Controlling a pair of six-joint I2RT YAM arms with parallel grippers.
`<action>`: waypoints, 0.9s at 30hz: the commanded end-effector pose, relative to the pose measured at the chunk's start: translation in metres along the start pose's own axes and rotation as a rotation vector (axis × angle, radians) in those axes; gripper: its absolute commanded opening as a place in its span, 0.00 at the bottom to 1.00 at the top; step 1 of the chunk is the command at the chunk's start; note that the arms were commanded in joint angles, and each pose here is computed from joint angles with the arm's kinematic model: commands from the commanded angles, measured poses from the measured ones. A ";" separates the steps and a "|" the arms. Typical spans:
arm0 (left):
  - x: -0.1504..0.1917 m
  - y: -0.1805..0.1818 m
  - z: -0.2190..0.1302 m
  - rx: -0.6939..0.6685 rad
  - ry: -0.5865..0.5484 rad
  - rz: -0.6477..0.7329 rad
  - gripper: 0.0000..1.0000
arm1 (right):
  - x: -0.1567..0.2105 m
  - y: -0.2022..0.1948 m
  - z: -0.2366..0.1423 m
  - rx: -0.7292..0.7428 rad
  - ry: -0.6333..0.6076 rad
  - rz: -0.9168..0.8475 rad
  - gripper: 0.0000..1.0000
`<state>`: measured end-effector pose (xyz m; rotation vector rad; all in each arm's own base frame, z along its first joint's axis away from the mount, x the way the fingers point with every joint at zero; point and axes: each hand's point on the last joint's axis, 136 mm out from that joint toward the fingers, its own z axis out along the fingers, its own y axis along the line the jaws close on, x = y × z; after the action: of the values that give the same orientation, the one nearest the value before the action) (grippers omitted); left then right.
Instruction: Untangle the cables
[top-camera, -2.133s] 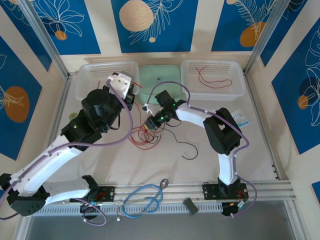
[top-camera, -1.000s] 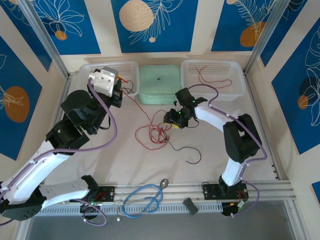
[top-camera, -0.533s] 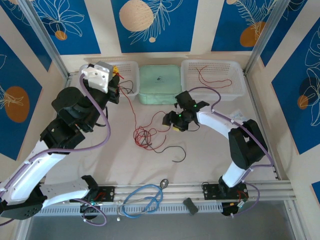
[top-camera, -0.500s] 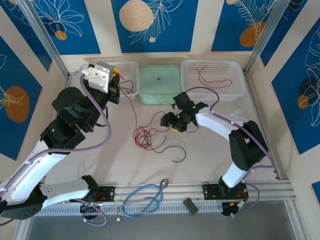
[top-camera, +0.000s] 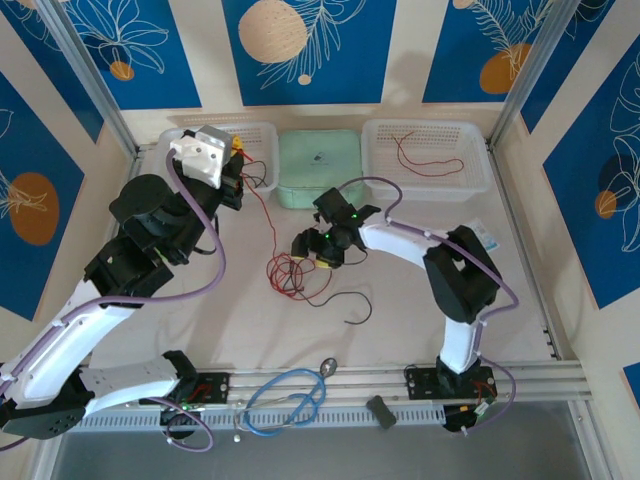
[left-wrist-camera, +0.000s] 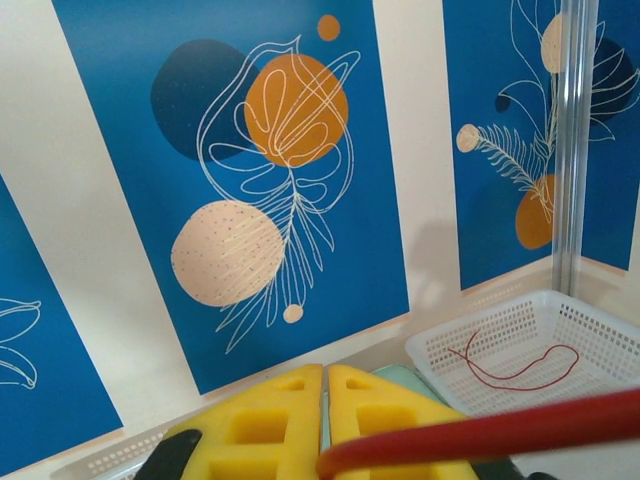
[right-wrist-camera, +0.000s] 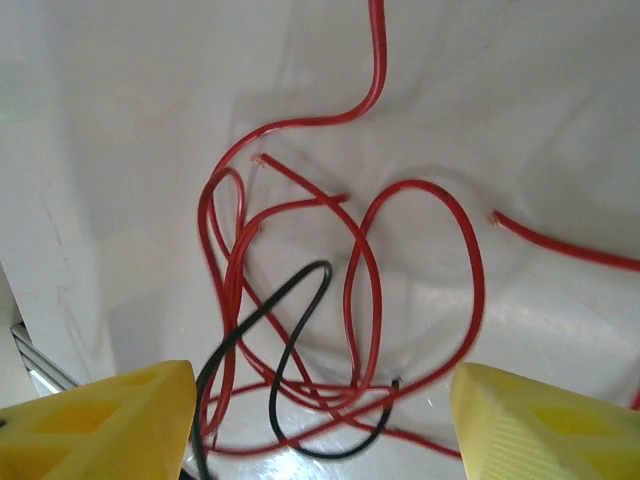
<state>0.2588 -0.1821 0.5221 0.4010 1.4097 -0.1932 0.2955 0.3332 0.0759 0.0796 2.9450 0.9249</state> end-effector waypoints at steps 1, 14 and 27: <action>-0.016 0.003 -0.007 0.010 -0.054 -0.038 0.00 | 0.014 0.024 0.004 -0.058 0.081 0.053 0.68; -0.017 0.005 -0.009 0.007 -0.059 -0.034 0.00 | 0.036 0.010 0.033 -0.007 0.175 0.110 0.59; -0.036 0.032 -0.033 -0.074 -0.094 0.024 0.00 | 0.020 -0.058 0.019 0.210 0.088 0.137 0.00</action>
<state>0.2465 -0.1649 0.5348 0.3866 1.3726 -0.1735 0.2761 0.3260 0.0243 0.2446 3.1386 0.7760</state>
